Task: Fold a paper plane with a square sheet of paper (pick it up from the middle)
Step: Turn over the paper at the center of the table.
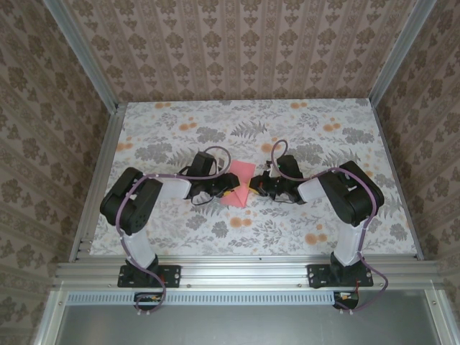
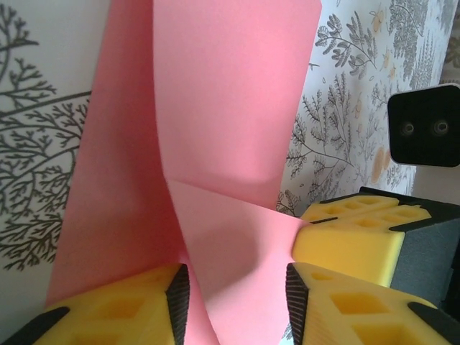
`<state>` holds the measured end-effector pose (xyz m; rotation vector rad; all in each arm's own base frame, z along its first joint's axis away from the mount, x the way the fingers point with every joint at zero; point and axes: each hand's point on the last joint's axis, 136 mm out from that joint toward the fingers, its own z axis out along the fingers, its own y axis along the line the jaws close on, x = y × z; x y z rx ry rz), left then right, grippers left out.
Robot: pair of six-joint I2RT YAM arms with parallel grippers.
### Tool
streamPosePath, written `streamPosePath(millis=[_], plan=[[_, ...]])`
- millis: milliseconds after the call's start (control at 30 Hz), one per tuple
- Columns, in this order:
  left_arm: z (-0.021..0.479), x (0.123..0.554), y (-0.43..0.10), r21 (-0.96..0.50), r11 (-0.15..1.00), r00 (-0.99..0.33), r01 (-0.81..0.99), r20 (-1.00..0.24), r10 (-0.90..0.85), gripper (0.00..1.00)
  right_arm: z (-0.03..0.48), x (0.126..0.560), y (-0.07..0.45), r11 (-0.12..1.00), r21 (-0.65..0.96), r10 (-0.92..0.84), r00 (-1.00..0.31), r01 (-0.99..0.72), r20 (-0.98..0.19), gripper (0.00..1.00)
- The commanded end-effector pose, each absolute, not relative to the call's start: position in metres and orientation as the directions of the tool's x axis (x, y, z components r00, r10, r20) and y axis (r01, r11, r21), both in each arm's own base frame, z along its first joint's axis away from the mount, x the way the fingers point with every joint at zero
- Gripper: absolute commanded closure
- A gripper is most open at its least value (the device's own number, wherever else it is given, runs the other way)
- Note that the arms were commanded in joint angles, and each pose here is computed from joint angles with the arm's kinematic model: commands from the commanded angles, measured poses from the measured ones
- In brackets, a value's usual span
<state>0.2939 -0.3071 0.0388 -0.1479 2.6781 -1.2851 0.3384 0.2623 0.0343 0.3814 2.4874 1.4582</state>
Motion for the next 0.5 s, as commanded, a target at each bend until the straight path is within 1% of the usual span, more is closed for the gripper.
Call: streamPosePath(millis=[0, 167, 333, 400, 467], plan=[[0.046, 0.303, -0.312, -0.796, 0.604, -0.976, 0.034, -0.156, -0.15, 0.63, 0.029, 0.336, 0.26, 0.458, 0.881, 0.333, -0.942, 0.116, -0.049, 0.93], [0.048, 0.305, -0.312, -0.795, 0.603, -0.971, 0.068, -0.192, -0.144, 0.76, 0.03, 0.336, 0.259, 0.456, 0.882, 0.335, -0.941, 0.119, -0.046, 0.93], [0.047, 0.306, -0.309, -0.788, 0.61, -0.964, 0.086, -0.22, -0.148, 0.87, 0.034, 0.338, 0.257, 0.452, 0.884, 0.341, -0.939, 0.117, -0.05, 0.9], [0.047, 0.307, -0.309, -0.785, 0.612, -0.961, 0.098, -0.234, -0.147, 0.92, 0.039, 0.339, 0.257, 0.447, 0.888, 0.339, -0.939, 0.108, -0.057, 0.86], [0.046, 0.308, -0.306, -0.776, 0.622, -0.959, 0.104, -0.245, -0.146, 0.98, 0.044, 0.339, 0.254, 0.443, 0.891, 0.345, -0.936, 0.099, -0.068, 0.76]])
